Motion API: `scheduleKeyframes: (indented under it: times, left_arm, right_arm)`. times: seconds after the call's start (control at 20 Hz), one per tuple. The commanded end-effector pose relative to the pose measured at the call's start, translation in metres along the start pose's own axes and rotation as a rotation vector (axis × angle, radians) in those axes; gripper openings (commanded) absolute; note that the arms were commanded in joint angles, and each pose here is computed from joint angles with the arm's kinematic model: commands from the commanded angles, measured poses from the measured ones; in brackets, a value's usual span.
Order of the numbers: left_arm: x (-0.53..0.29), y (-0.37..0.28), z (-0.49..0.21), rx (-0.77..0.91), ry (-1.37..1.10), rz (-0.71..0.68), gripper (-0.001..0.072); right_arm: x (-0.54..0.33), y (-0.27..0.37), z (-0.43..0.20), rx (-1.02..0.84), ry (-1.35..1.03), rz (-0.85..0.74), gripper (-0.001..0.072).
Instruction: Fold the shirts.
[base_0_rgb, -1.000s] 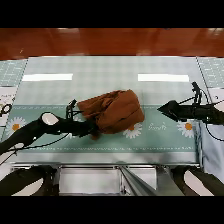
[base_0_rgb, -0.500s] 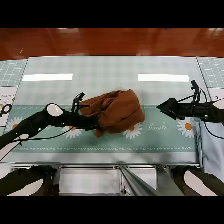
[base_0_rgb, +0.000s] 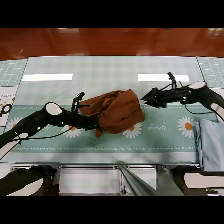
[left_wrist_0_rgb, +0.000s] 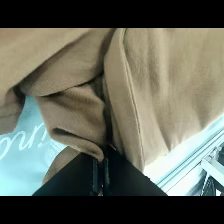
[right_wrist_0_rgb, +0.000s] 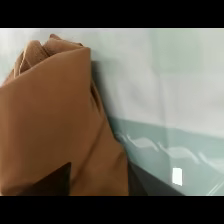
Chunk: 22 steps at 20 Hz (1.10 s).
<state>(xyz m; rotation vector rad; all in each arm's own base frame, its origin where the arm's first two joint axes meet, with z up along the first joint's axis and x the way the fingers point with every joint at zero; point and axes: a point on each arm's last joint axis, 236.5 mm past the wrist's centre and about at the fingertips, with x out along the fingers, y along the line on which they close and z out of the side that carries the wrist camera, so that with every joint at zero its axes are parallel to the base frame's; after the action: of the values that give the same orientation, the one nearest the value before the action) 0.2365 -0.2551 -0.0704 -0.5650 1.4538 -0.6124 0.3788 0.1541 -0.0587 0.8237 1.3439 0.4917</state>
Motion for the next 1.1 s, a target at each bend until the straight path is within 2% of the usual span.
scheduleKeyframes:
  times: [0.0,0.1,0.15,0.2,0.25,0.45,0.6,0.75,0.9,1.05]
  left_arm:
    - [0.0,-0.002,-0.005,0.0,0.021,-0.007,0.002]
    - [0.0,-0.002,-0.006,0.0,0.025,-0.008,0.002]
    - [0.0,-0.002,-0.005,0.0,0.024,-0.007,0.002]
    - [0.0,-0.002,-0.005,0.0,0.024,-0.007,0.002]
    - [0.0,-0.002,-0.005,0.001,0.023,-0.008,0.002]
    - [-0.037,-0.012,0.032,0.025,-0.092,-0.045,0.002]
    - [-0.128,-0.047,0.1,0.1,-0.354,-0.096,0.0019]
    - [-0.245,-0.106,0.143,0.254,-0.633,-0.12,0.0019]
    - [-0.36,-0.176,0.147,0.428,-0.886,-0.122,0.0019]
    - [-0.45,-0.244,0.118,0.61,-1.099,-0.112,0.0019]
  right_arm:
    - [0.051,0.012,0.001,-0.045,0.139,0.014,0.0409]
    - [0.067,0.018,-0.003,-0.063,0.205,0.029,0.0409]
    - [0.071,0.021,-0.004,-0.073,0.225,0.034,0.0346]
    - [0.072,0.023,-0.004,-0.088,0.228,0.036,0.0156]
    - [0.069,0.027,-0.002,-0.11,0.223,0.044,0.0028]
    - [0.018,0.053,0.026,-0.235,0.148,0.01,0.0027]
    - [-0.054,0.097,0.06,-0.389,-0.008,-0.083,0.0027]
    - [-0.13,0.166,0.078,-0.57,-0.201,-0.151,0.0027]
    - [-0.21,0.238,0.068,-0.721,-0.414,-0.174,0.0027]
    - [-0.29,0.304,0.027,-0.88,-0.62,-0.174,0.0027]
